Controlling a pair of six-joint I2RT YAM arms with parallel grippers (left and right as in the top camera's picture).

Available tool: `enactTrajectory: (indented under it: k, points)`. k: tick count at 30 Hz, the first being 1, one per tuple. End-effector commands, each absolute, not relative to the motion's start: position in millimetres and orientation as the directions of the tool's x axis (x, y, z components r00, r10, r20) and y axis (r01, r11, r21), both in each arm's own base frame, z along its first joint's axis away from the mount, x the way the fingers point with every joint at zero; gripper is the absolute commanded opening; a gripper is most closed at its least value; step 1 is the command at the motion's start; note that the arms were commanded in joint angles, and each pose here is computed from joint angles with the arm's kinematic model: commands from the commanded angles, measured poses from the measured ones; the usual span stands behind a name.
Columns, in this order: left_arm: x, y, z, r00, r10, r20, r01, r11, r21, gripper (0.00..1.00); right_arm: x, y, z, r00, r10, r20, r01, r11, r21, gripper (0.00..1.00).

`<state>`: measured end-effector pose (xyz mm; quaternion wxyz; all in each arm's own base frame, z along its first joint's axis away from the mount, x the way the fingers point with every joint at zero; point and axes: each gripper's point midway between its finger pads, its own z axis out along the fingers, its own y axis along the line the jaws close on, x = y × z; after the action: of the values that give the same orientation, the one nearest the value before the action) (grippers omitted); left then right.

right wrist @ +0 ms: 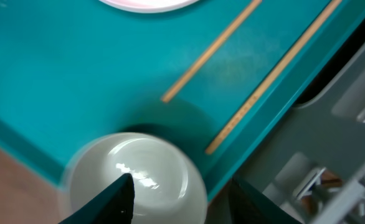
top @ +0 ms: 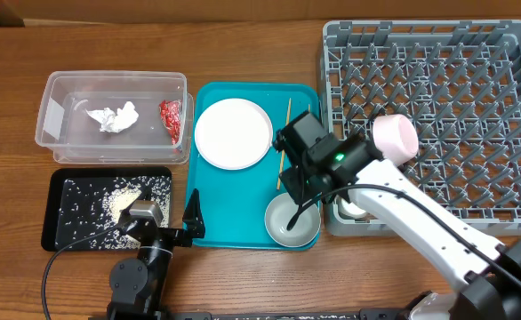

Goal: Sort waste into correct bins and load items into the dishwasher
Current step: 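Grasp the white bowl with the right gripper and lift it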

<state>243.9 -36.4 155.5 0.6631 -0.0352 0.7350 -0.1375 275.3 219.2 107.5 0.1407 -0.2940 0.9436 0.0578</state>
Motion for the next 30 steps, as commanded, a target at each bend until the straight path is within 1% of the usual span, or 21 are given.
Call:
enactTrajectory:
  k: [1,4,7,11,12,13,14,16,17,20,23,25,28,30]
  points:
    - [243.6,-37.4,154.8,-0.115,-0.209,-0.971,0.142,0.964,-0.224,1.0,282.1,202.1,77.4,-0.71,-0.654,-0.259,-0.653,0.75,-0.105,0.51]
    - [243.6,-37.4,154.8,-0.115,-0.209,-0.971,0.142,0.964,-0.224,1.0,284.2,204.3,55.0,-0.67,-0.699,-0.249,-0.695,0.709,-0.119,0.51]
    - [243.6,-37.4,154.8,-0.115,-0.209,-0.971,0.142,0.964,-0.224,1.0,285.5,206.2,37.0,-0.672,-0.706,-0.226,-0.701,0.704,-0.113,0.5]
    - [243.6,-37.4,154.8,-0.115,-0.209,-0.971,0.142,0.964,-0.224,1.0,273.9,213.0,19.2,-0.669,-0.721,-0.181,-0.726,0.686,-0.05,0.4]
    - [243.6,-37.4,154.8,-0.115,-0.209,-0.971,0.142,0.964,-0.224,1.0,270.8,213.2,17.7,-0.669,-0.723,-0.17,-0.729,0.684,-0.042,0.33]
    - [243.6,-37.4,154.8,-0.115,-0.209,-0.971,0.142,0.964,-0.224,1.0,269.6,212.4,17.6,-0.67,-0.724,-0.165,-0.728,0.684,-0.04,0.24]
    - [243.6,-37.4,154.8,-0.115,-0.209,-0.971,0.142,0.964,-0.224,1.0,269.3,212.2,18.7,-0.676,-0.718,-0.163,-0.723,0.689,-0.039,0.18]
    - [243.6,-37.4,154.8,-0.115,-0.209,-0.971,0.142,0.964,-0.224,1.0,270.6,213.1,25.2,-0.678,-0.716,-0.167,-0.721,0.692,-0.038,0.04]
    - [243.6,-37.4,154.8,-0.115,-0.209,-0.971,0.142,0.964,-0.224,1.0,271.7,214.1,30.0,-0.678,-0.715,-0.171,-0.72,0.693,-0.039,0.04]
    - [243.6,-37.4,154.8,-0.115,-0.209,-0.971,0.142,0.964,-0.224,1.0,281.1,221.6,57.0,-0.702,-0.677,-0.22,-0.688,0.725,-0.035,0.04]
    - [243.6,-37.4,154.8,-0.115,-0.209,-0.971,0.142,0.964,-0.224,1.0,296.3,233.6,101.2,-0.713,-0.625,-0.317,-0.652,0.758,-0.029,0.04]
    - [243.6,-37.4,154.8,-0.116,-0.209,-0.971,0.142,0.964,-0.224,1.0,311.4,235.0,137.5,-0.737,-0.547,-0.397,-0.582,0.812,-0.04,0.04]
    - [243.6,-37.4,154.8,-0.116,-0.209,-0.971,0.142,0.964,-0.224,1.0,341.8,208.7,194.3,-0.787,-0.313,-0.532,-0.324,0.943,-0.076,0.04]
    - [243.6,-37.4,154.8,-0.116,-0.209,-0.971,0.142,0.964,-0.224,1.0,358.2,174.8,229.2,-0.774,-0.134,-0.619,-0.103,0.991,-0.086,0.04]
